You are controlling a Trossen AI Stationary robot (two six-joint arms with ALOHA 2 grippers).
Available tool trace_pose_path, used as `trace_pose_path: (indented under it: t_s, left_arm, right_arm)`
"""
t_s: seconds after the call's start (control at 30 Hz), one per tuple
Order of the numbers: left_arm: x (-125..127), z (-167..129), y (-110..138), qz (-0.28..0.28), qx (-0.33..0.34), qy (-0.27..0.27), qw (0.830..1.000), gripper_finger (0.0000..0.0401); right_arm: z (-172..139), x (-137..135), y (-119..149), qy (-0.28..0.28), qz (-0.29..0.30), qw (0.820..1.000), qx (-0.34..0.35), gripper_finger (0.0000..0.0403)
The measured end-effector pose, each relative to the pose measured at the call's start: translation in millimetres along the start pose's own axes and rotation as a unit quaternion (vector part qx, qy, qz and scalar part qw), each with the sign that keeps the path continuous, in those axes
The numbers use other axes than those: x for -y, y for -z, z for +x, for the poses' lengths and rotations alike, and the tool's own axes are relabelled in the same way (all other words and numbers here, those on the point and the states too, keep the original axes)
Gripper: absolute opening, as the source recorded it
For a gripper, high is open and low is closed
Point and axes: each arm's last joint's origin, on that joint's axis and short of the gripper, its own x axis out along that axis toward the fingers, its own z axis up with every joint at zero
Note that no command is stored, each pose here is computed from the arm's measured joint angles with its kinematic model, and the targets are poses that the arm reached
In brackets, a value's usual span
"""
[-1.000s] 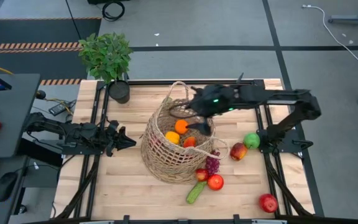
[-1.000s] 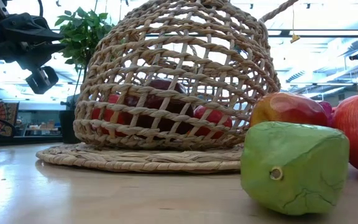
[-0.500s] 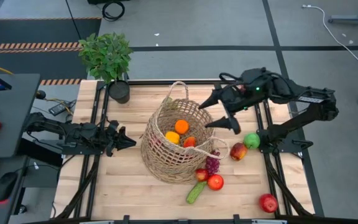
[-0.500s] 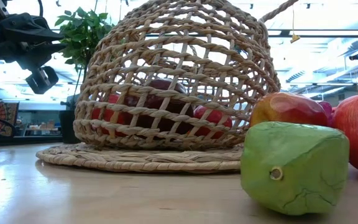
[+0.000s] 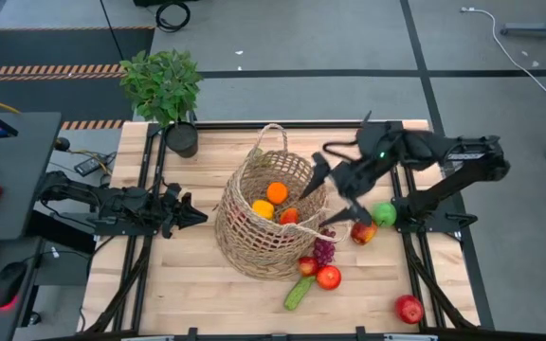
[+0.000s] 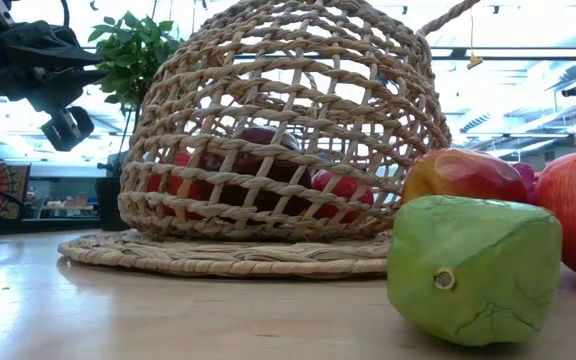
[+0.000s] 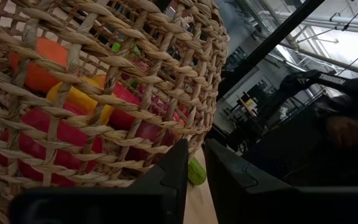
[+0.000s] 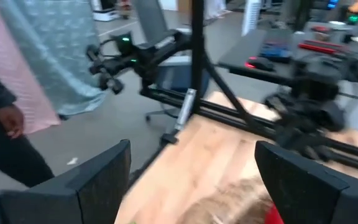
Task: Build produce basket
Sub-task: Put the red apple into the brown basket
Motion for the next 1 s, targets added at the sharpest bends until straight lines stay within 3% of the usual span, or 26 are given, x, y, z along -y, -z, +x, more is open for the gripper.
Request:
trace_pose_path:
  t_s: [0.13, 0.3, 0.6, 0.83, 1.0]
  left_arm:
    - [0, 0, 0, 0.000, 0.000, 0.000, 1.000, 0.0062]
    - [0, 0, 0, 0.000, 0.000, 0.000, 1.000, 0.0058]
    - [0, 0, 0, 0.000, 0.000, 0.000, 1.000, 0.0062]
    - [0, 0, 0, 0.000, 0.000, 0.000, 1.000, 0.0056]
    - [0, 0, 0, 0.000, 0.000, 0.000, 1.000, 0.0059]
  right_arm:
    - [26, -23, 0, -0.027, -0.018, 0.999, -0.001, 0.0346]
    - [54, -52, 6, 0.010, -0.037, 0.999, -0.030, 0.0346]
    - [100, -106, 30, 0.045, 0.022, 0.994, -0.099, 0.0346]
    - [128, -157, 62, 0.061, 0.045, 0.982, -0.174, 0.0346]
    - [155, -182, 104, 0.113, 0.048, 0.958, -0.259, 0.0346]
